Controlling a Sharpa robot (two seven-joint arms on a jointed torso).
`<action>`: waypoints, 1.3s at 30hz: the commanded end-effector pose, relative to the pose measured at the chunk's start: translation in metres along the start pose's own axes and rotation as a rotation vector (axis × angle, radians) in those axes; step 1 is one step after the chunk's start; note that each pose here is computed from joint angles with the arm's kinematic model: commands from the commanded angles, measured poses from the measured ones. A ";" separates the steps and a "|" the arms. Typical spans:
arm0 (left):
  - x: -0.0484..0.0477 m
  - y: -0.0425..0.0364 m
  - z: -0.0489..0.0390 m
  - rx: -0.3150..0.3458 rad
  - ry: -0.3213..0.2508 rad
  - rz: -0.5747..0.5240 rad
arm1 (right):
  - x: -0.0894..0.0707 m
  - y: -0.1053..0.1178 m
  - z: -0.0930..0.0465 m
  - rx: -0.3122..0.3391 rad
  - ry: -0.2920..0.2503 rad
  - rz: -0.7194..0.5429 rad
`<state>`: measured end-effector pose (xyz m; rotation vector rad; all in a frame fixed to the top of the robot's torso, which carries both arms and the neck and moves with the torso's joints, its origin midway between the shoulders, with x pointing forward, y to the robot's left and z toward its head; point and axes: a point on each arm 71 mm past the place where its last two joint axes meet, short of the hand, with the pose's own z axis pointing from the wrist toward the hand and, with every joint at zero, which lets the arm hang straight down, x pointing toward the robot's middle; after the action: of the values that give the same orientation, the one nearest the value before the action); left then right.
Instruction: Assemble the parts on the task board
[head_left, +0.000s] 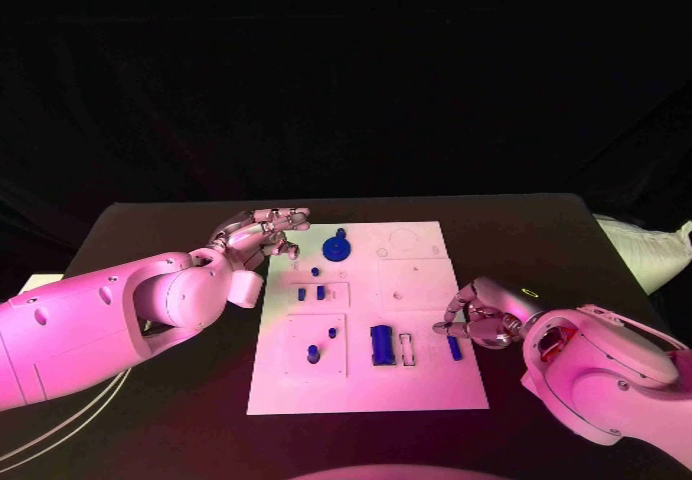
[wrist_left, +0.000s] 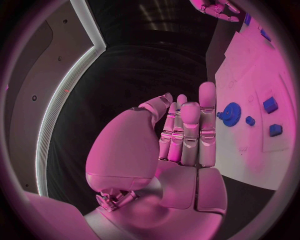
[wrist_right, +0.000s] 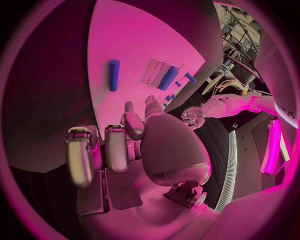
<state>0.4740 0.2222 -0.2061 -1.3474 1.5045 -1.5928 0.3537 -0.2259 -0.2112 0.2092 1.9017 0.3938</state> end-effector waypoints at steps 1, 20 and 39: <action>0.0032 -0.0005 0.0001 0.006 0.022 -0.010 | -0.002 -0.004 -0.002 -0.020 -0.004 -0.072; 0.0026 -0.0003 0.0007 0.006 0.021 -0.010 | 0.013 -0.018 0.005 0.039 0.074 -0.156; 0.0022 -0.0002 0.0004 0.004 0.021 -0.010 | 0.027 -0.012 0.013 0.025 0.122 -0.246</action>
<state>0.4743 0.2222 -0.2064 -1.3473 1.5057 -1.5944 0.3598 -0.2259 -0.2366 0.0376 1.9838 0.2714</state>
